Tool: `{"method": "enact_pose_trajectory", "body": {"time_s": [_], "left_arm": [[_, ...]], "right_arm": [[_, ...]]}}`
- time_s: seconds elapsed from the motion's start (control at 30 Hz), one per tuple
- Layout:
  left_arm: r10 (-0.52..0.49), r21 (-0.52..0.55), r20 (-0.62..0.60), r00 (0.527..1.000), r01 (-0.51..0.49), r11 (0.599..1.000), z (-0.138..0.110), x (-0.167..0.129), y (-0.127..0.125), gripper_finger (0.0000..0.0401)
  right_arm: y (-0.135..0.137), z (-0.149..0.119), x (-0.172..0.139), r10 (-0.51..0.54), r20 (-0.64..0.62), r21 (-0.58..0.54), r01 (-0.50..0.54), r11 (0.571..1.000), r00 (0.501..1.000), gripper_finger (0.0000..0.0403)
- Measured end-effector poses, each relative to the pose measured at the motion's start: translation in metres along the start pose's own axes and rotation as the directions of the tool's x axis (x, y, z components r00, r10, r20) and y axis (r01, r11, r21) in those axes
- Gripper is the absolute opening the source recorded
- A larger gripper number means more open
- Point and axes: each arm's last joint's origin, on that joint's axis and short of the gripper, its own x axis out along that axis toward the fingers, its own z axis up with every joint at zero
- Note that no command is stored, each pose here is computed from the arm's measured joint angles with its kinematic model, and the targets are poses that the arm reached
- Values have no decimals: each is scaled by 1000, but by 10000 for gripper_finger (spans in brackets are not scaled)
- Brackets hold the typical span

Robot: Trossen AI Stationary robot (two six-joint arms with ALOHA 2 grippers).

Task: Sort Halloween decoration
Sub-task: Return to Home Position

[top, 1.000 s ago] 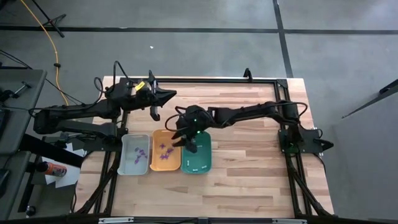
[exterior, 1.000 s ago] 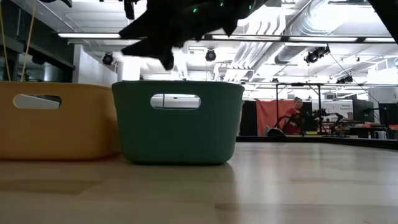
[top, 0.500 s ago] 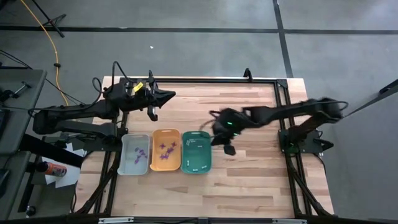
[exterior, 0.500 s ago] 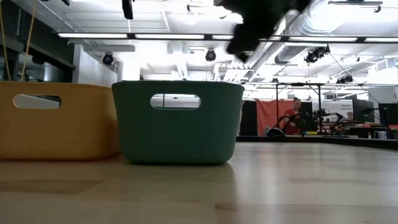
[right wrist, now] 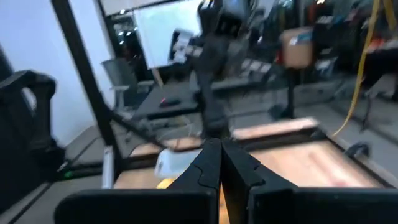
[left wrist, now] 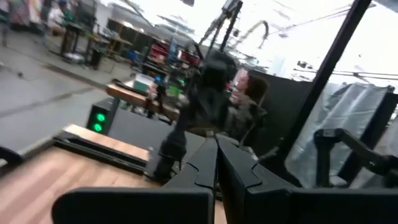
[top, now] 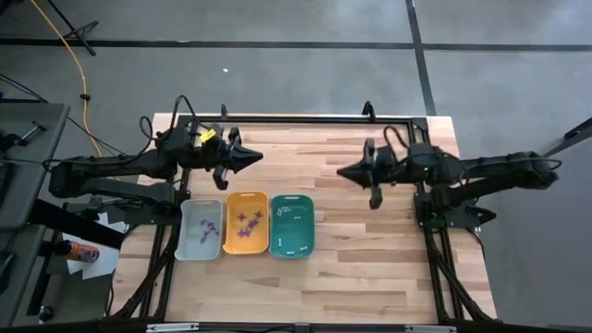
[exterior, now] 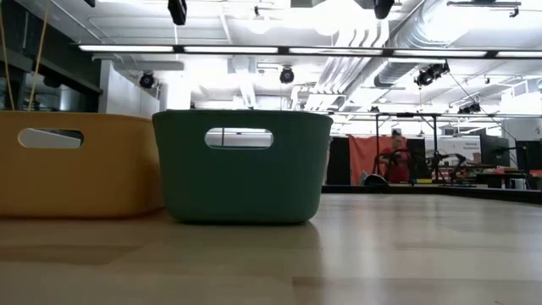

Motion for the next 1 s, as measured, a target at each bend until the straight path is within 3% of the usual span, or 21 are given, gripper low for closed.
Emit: {"method": "enact_pose_trajectory", "body": {"time_s": [0.17, 0.47, 0.63, 0.77, 1.0], "left_arm": [[-2, -9, -28, 1000, 2, 1000, -2, 0, 0, 0], [21, 72, -88, 996, -15, 997, 0, -22, -6, 0], [50, 170, -23, 998, -45, 984, -3, -38, -12, 0], [29, 197, 106, 994, -49, 979, -22, -52, -7, 0], [-20, 68, 217, 976, 5, 998, -70, -76, 10, 0]], "right_arm": [[-7, 14, -6, -31, 112, -35, 35, 999, 993, 1], [-11, 17, -5, -39, 144, -26, 43, 999, 989, 0], [-11, 17, -5, -39, 152, -24, 43, 999, 988, 0], [-14, 18, -5, -51, 159, 8, 50, 999, 986, 0], [-16, 19, -5, -62, 162, 26, 58, 998, 985, 0]]}}
